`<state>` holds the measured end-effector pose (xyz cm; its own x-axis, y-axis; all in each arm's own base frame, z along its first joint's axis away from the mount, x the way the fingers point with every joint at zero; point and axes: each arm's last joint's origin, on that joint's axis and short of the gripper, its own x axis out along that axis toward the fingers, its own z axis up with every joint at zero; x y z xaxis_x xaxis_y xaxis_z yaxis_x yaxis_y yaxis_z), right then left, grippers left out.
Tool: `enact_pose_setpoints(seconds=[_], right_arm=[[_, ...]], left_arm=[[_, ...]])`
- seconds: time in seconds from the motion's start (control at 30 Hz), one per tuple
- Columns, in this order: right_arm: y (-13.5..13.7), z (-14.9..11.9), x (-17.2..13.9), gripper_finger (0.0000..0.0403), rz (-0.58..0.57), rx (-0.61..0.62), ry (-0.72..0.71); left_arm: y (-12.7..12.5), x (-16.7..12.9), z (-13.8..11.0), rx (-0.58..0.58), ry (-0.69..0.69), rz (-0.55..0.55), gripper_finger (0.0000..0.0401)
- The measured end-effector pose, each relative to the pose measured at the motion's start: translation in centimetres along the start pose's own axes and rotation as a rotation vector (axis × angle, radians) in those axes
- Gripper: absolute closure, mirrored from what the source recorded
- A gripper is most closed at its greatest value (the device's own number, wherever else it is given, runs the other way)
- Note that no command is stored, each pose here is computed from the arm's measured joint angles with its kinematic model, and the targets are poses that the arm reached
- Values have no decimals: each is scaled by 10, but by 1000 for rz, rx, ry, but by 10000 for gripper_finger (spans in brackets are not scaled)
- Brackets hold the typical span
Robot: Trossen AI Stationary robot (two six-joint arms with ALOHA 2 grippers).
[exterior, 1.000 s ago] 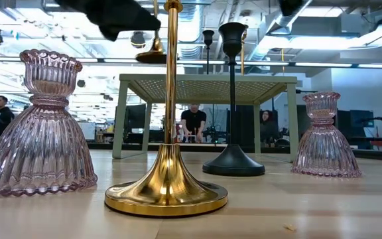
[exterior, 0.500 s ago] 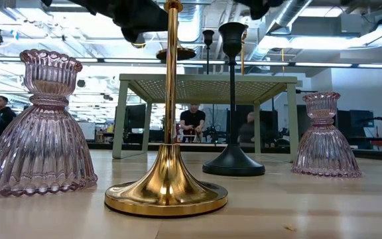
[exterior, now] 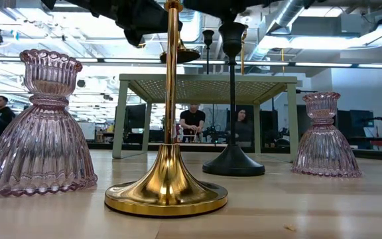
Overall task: Pick & Place candle stick holders
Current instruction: Put the top gold candle holder on the shelf aligned with the other gold candle holder
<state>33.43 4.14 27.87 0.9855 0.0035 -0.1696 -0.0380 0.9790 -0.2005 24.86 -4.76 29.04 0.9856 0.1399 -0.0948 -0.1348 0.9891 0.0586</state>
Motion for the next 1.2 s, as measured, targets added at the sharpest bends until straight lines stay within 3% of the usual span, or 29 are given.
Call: enact_pose_setpoints(seconds=[0.77,1.2], right_arm=[[-2,7,8,289,-12,17,-50],[-2,7,8,344,-13,24,-53]], left_arm=[[0,0,4,-16,-41,4,390],[-1,15,-4,-20,-48,15,389]])
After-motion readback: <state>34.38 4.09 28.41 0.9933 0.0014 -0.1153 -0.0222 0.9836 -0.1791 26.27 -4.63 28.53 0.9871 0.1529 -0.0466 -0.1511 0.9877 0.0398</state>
